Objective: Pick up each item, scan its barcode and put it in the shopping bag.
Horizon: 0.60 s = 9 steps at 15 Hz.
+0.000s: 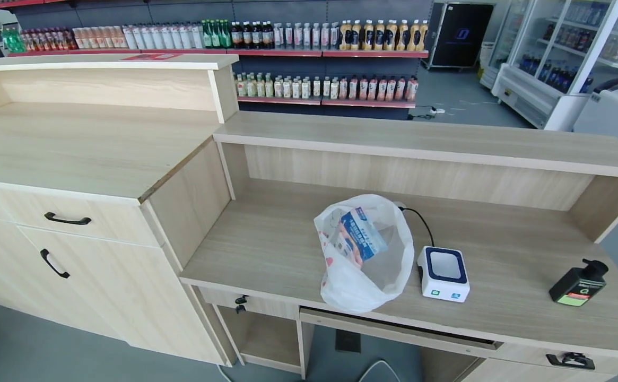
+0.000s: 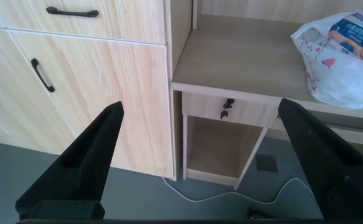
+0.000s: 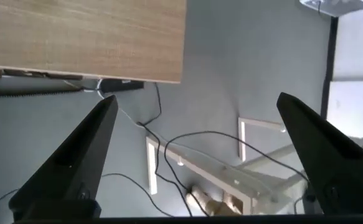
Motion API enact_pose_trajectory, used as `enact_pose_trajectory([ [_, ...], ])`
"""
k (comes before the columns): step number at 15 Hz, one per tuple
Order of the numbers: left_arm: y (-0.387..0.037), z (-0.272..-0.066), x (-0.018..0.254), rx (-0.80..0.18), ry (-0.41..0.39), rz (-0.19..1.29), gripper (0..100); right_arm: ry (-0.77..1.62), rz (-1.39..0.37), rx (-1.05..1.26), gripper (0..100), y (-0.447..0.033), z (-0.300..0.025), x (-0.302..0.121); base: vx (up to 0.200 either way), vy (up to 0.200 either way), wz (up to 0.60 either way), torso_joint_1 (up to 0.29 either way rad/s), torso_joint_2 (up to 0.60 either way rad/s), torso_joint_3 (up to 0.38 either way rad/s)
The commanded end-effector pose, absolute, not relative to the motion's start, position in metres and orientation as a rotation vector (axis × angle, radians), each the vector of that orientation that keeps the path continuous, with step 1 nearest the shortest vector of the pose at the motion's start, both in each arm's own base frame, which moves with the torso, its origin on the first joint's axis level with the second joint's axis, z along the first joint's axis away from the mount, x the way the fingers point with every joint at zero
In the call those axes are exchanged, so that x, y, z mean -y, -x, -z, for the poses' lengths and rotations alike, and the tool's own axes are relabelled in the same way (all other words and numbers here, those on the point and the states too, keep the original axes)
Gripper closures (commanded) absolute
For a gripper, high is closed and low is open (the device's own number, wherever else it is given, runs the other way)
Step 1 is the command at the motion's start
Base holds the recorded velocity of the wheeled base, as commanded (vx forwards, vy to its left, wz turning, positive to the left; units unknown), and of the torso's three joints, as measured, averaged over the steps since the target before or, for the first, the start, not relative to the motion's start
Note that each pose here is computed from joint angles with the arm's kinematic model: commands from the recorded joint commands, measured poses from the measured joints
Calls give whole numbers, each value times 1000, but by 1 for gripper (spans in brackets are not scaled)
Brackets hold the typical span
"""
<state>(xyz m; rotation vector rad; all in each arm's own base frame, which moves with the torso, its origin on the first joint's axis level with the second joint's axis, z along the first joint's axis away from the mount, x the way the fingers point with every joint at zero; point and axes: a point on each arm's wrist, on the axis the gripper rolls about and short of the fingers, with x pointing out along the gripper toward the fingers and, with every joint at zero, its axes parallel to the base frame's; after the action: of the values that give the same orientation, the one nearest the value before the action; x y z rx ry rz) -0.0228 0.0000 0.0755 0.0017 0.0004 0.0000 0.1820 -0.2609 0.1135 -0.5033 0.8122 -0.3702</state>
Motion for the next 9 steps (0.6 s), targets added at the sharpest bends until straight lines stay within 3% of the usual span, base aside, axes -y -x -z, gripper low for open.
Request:
enact_pose_trajectory([
  [1,23,-75,0,0,-2,0,0,491,308,-810,0,-199,-98,268,0,0,0,0,0,0],
  [9,23,-75,0,0,-2,0,0,484,160,-717,0,-214,-88,273,0,0,0,0,0,0],
])
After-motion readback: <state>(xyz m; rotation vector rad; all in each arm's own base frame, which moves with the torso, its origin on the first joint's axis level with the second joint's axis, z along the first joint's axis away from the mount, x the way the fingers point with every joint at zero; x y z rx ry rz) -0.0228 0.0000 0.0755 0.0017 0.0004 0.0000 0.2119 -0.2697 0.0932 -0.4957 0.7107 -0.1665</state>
